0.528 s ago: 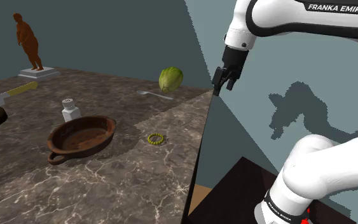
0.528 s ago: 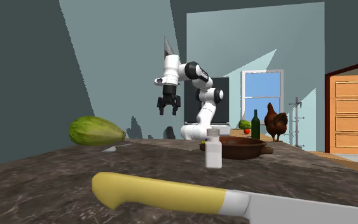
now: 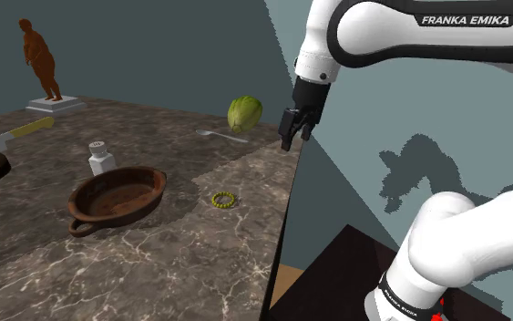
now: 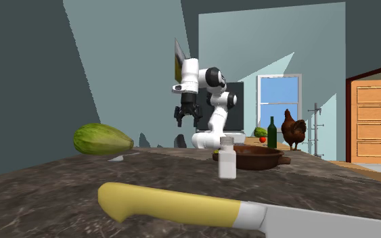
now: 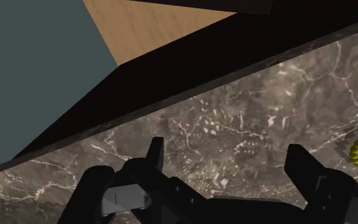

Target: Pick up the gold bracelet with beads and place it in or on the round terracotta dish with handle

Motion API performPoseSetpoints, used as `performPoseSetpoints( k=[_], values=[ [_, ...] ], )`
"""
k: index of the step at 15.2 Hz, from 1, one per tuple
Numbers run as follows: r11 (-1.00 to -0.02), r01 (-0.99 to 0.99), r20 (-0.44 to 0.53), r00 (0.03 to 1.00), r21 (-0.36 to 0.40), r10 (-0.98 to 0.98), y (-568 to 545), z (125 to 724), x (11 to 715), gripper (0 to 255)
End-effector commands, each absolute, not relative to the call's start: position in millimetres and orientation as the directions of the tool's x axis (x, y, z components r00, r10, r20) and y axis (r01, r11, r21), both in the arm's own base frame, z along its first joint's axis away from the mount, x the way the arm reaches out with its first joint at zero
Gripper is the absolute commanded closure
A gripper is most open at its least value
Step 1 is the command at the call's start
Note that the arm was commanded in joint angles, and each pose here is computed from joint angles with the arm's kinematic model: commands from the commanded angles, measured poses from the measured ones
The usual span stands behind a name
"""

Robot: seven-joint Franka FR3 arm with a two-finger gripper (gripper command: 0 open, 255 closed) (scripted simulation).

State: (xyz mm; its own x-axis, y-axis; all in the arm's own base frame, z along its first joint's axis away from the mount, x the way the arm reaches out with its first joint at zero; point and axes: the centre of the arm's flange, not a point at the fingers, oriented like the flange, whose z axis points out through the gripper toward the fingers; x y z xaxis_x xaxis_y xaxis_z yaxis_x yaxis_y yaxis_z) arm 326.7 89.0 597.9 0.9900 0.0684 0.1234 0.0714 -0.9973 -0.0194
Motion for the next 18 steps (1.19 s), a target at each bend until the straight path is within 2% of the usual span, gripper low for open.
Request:
performPoseSetpoints(
  k=[1,14,18],
  values=[
    [-0.995,0.099,0.124,0.988,-0.024,0.095,112,591,332,0],
    [-0.960,0.275,0.127,0.955,-0.046,0.268,271,550,350,0],
    [-0.959,0.280,0.127,0.954,-0.046,0.272,277,533,352,0]
  ],
)
